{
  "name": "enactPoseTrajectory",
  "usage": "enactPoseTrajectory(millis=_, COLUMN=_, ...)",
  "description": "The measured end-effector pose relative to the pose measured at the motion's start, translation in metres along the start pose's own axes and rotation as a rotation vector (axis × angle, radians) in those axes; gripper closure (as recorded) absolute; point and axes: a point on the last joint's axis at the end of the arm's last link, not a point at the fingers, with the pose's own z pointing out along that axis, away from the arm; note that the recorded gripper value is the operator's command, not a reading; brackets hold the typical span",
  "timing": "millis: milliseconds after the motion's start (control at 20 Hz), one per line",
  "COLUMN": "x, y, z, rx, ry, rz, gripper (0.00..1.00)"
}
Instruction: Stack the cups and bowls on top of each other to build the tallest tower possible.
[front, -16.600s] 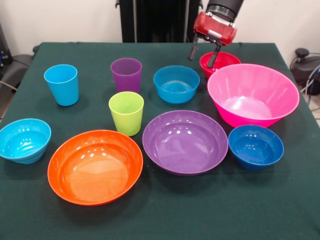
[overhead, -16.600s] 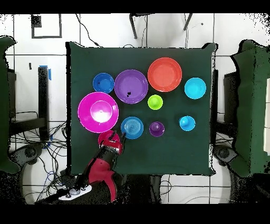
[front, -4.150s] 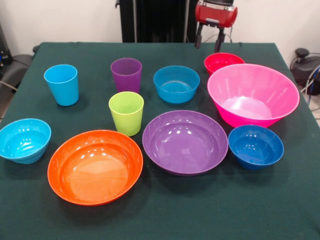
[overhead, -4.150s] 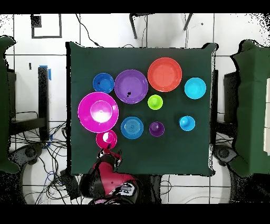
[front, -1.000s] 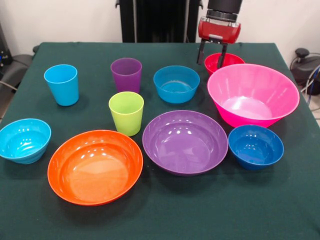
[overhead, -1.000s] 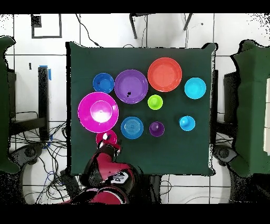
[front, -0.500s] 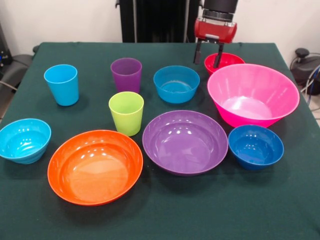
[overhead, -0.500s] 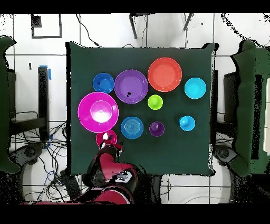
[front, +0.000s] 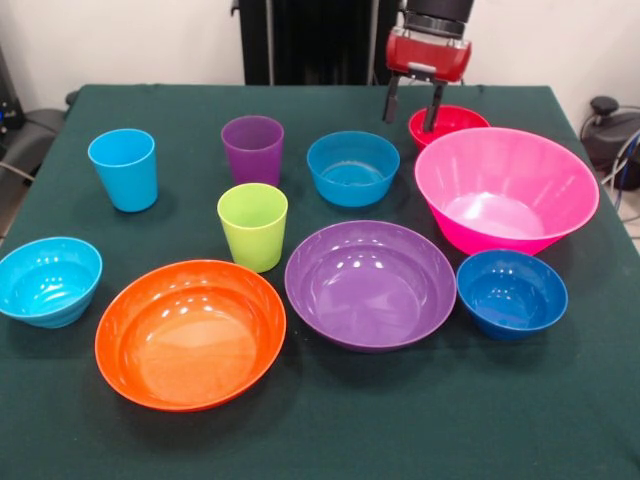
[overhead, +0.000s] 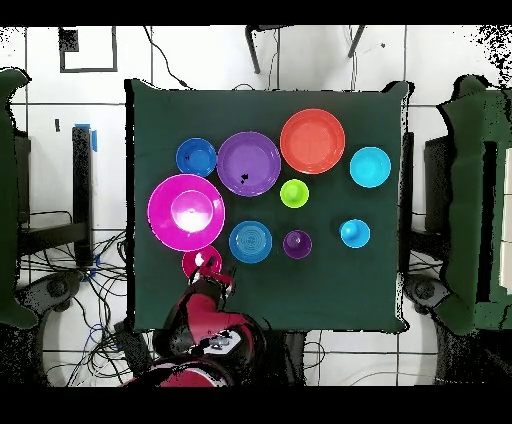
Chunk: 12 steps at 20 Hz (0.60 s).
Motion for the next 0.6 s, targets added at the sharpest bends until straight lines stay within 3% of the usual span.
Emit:
enactPoseTrajectory(millis=400, x=0.0023, y=0.0095, z=-0.0047, rx=0.014, ry=-0.114, rz=-0.035, gripper=0.0)
enactPoseTrajectory(millis=600, x=0.0021, y=0.008, z=-0.0019, rx=0.012, ry=-0.136, rz=-0.038, gripper=0.0)
